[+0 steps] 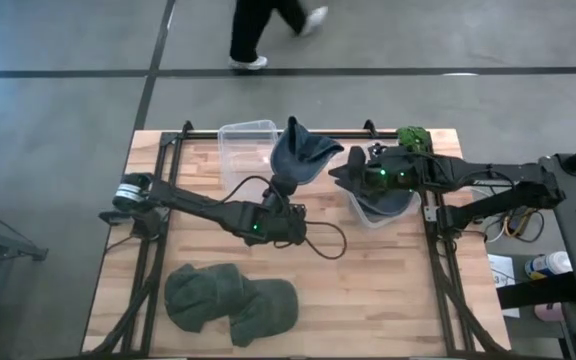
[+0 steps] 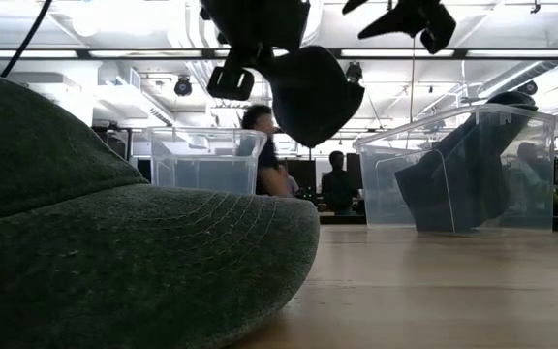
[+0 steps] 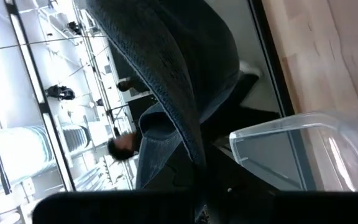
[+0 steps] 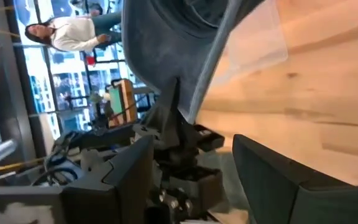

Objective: Pick & Place hat
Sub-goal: Put the blue cap into the right transparent bin

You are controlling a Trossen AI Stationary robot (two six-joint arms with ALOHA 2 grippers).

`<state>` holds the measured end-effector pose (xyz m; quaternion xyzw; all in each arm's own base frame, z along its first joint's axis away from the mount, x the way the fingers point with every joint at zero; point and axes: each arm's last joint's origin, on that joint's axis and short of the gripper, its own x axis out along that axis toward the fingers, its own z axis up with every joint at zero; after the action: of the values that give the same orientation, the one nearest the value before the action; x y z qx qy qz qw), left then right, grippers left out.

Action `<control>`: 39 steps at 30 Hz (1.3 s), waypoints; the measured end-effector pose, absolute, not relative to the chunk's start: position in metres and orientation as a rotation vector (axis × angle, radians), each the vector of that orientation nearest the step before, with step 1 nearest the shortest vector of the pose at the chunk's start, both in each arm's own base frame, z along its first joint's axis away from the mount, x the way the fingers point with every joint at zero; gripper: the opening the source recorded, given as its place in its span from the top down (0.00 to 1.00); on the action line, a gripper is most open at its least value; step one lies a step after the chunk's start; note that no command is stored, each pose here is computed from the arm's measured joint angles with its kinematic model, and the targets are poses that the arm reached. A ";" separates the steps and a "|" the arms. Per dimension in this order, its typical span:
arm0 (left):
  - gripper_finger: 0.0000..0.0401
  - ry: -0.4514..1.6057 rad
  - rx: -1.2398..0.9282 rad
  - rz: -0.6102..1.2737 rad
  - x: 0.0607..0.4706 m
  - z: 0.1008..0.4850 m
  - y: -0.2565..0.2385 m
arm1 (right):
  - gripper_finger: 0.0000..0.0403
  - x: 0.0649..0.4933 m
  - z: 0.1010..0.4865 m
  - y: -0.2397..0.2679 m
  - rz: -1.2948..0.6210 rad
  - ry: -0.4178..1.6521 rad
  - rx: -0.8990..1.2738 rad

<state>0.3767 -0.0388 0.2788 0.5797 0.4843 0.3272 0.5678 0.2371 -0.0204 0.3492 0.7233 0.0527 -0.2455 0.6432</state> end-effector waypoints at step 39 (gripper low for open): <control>0.98 1.148 1.330 0.730 0.383 0.276 -0.023 | 0.95 0.288 0.304 -0.075 -0.597 0.277 1.711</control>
<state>0.3827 -0.0231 0.2763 0.5690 0.4914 0.3125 0.5807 0.2885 -0.0746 0.3043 0.7408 0.1200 -0.2584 0.6084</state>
